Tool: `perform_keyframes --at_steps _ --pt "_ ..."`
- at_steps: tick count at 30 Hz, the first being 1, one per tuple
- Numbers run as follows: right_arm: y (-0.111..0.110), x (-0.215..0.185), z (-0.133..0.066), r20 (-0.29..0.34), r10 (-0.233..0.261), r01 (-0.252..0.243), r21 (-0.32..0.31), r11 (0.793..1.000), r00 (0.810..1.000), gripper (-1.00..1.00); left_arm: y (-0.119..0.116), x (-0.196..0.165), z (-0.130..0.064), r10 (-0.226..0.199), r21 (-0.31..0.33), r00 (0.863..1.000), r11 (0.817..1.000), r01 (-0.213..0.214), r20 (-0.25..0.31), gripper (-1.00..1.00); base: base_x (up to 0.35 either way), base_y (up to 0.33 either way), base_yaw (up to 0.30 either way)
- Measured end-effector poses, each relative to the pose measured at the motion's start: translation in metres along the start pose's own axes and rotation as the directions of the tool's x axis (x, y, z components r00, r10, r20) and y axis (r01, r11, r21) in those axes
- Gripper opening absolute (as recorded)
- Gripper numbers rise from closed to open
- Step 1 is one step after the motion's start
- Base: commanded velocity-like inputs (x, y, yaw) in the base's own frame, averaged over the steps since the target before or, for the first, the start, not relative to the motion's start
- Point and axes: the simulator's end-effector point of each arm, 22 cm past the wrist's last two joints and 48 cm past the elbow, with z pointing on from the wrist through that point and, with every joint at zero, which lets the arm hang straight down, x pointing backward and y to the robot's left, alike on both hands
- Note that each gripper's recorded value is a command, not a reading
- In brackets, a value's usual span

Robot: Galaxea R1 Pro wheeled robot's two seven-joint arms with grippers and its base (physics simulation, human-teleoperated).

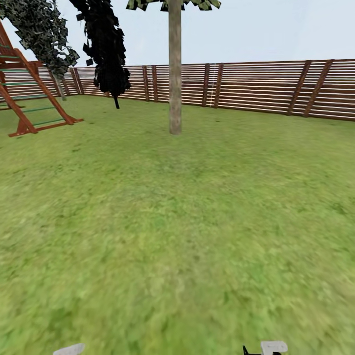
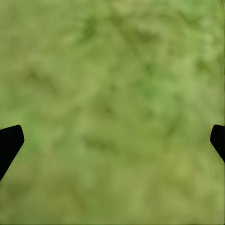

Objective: In the garden, pick up the pesticide atomizer on the floor and spray pesticide onto both trees until each tree trunk is fully covered.

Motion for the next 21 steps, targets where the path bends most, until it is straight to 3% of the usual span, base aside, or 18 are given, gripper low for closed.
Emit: perform_keyframes --at_steps 21 --pt "0.0002 0.0001 0.0 -0.001 -0.001 0.001 -0.001 1.0 1.0 1.0 0.0 0.0 0.0 0.0 0.0 1.0 1.0 0.0 0.0 -1.0 0.341 0.0 0.0"
